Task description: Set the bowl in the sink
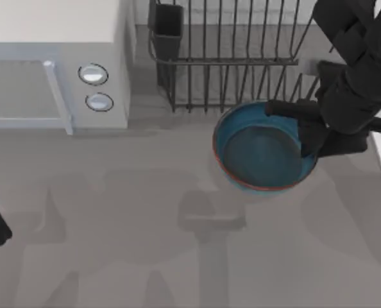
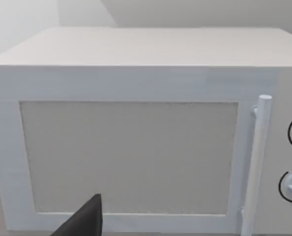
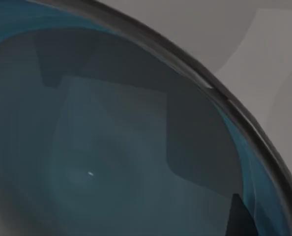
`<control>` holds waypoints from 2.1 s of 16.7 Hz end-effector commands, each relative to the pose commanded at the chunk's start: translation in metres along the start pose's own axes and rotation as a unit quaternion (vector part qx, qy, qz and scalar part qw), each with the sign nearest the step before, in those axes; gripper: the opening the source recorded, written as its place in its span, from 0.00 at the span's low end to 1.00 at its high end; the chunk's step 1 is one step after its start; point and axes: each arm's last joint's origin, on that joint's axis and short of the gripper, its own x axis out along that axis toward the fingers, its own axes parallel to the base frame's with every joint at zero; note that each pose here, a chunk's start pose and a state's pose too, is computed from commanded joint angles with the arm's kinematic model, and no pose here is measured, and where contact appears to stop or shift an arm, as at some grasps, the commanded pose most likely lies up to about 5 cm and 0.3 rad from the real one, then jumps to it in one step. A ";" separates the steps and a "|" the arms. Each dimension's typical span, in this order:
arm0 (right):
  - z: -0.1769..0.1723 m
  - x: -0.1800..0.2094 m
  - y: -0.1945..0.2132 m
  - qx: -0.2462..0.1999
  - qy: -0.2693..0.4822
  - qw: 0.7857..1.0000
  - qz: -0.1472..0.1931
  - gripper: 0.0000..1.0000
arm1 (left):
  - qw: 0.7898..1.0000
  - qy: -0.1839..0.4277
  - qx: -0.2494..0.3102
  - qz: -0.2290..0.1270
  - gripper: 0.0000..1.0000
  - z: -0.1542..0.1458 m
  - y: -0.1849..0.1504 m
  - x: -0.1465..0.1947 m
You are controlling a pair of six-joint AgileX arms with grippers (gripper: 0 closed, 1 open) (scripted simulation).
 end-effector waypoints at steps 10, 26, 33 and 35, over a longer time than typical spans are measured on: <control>0.030 0.041 -0.165 -0.011 -0.346 0.929 0.127 0.00 | 1.000 0.000 0.000 0.000 1.00 0.000 0.000 0.000; -0.033 -0.038 -0.287 -0.087 -0.663 0.741 -0.064 0.00 | 1.000 0.000 0.000 0.000 1.00 0.000 0.000 0.000; -0.026 -0.014 -0.296 -0.088 -0.659 0.745 -0.058 0.00 | 1.000 0.000 0.000 0.000 1.00 0.000 0.000 0.000; -0.023 0.007 -0.304 -0.087 -0.659 0.745 -0.059 0.00 | 1.000 0.000 0.000 0.000 1.00 0.000 0.000 0.000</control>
